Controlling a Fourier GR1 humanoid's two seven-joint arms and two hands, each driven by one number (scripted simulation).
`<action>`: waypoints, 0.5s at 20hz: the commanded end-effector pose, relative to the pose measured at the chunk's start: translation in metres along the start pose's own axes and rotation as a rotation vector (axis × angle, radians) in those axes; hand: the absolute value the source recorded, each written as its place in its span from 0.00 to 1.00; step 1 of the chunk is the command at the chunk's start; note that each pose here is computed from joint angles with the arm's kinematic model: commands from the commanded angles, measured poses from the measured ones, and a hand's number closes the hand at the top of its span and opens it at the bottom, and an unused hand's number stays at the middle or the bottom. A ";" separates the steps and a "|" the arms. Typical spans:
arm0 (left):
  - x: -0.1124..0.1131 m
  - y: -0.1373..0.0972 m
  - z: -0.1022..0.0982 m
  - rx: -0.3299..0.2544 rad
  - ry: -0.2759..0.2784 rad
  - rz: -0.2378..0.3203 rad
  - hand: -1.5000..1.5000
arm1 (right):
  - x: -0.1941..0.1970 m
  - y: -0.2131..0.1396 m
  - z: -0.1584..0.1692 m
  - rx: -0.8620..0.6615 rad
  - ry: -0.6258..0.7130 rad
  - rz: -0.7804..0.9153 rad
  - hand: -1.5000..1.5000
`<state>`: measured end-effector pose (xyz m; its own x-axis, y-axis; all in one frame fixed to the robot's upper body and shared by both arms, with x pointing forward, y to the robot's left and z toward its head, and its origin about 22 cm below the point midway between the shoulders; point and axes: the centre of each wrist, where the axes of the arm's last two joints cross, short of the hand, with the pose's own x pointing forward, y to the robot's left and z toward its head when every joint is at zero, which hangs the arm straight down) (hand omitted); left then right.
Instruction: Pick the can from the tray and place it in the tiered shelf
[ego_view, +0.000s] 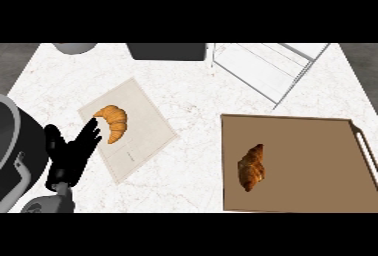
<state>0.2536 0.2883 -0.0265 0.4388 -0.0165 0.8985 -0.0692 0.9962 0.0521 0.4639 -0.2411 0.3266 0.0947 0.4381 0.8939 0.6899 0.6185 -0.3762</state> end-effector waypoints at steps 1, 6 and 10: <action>-0.005 -0.011 0.004 0.013 0.005 0.003 0.50 | -0.012 0.012 0.008 -0.044 0.036 -0.140 0.00; -0.011 0.006 0.008 -0.006 0.012 0.003 0.50 | 0.005 -0.036 -0.016 -0.249 -0.003 -0.125 0.00; -0.023 0.009 0.005 0.027 0.024 0.025 0.50 | -0.014 -0.062 -0.025 -0.359 0.073 -0.143 0.00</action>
<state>0.2452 0.2929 -0.0309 0.4477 -0.0098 0.8941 -0.0827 0.9952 0.0524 0.4486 -0.2766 0.3434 0.0175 0.3362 0.9416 0.8606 0.4743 -0.1853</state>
